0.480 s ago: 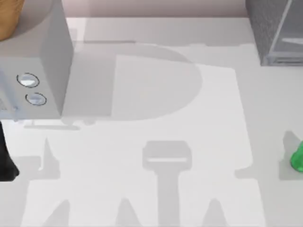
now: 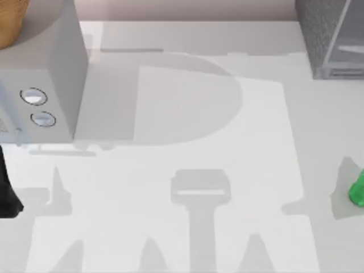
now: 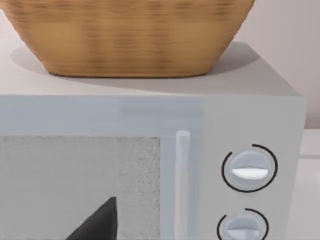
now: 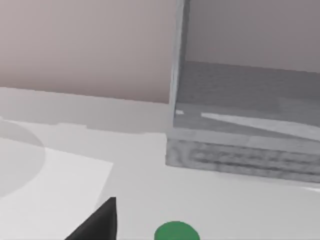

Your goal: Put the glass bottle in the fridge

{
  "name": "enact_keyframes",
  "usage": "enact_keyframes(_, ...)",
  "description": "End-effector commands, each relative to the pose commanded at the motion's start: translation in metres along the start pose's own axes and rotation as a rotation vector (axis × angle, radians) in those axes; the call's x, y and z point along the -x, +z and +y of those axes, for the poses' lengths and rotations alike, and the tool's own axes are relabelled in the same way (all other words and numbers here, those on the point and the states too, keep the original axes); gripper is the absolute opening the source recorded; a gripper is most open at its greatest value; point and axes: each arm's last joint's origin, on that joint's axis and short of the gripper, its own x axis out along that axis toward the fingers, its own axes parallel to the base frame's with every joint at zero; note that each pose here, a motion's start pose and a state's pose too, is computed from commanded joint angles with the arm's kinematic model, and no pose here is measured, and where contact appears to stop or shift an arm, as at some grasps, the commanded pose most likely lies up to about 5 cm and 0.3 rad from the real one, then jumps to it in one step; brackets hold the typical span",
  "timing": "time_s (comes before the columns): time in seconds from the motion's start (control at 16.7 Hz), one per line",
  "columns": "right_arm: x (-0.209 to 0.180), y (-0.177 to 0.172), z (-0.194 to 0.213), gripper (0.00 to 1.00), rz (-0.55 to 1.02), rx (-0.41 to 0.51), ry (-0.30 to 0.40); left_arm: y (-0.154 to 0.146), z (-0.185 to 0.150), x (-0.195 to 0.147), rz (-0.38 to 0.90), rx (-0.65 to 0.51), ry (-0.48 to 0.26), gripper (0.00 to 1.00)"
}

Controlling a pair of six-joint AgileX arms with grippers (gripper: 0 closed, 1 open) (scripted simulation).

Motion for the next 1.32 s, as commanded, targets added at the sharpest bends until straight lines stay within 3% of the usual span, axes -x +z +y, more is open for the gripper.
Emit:
enact_keyframes(0.48, -0.035, -0.019, -0.029, 1.00, 0.147, 0.098, 0.276, 0.000, 0.000, 0.000, 0.000, 0.000, 0.000, 1.00)
enact_keyframes(0.9, -0.049, -0.067, -0.068, 1.00, 0.138, 0.059, 0.530, 0.000, 0.000, 0.000, 0.000, 0.000, 0.000, 1.00)
enact_keyframes(1.32, -0.042, -0.106, -0.087, 1.00, 0.028, 0.000, 0.663, 0.000, 0.000, 0.000, 0.000, 0.000, 0.000, 1.00)
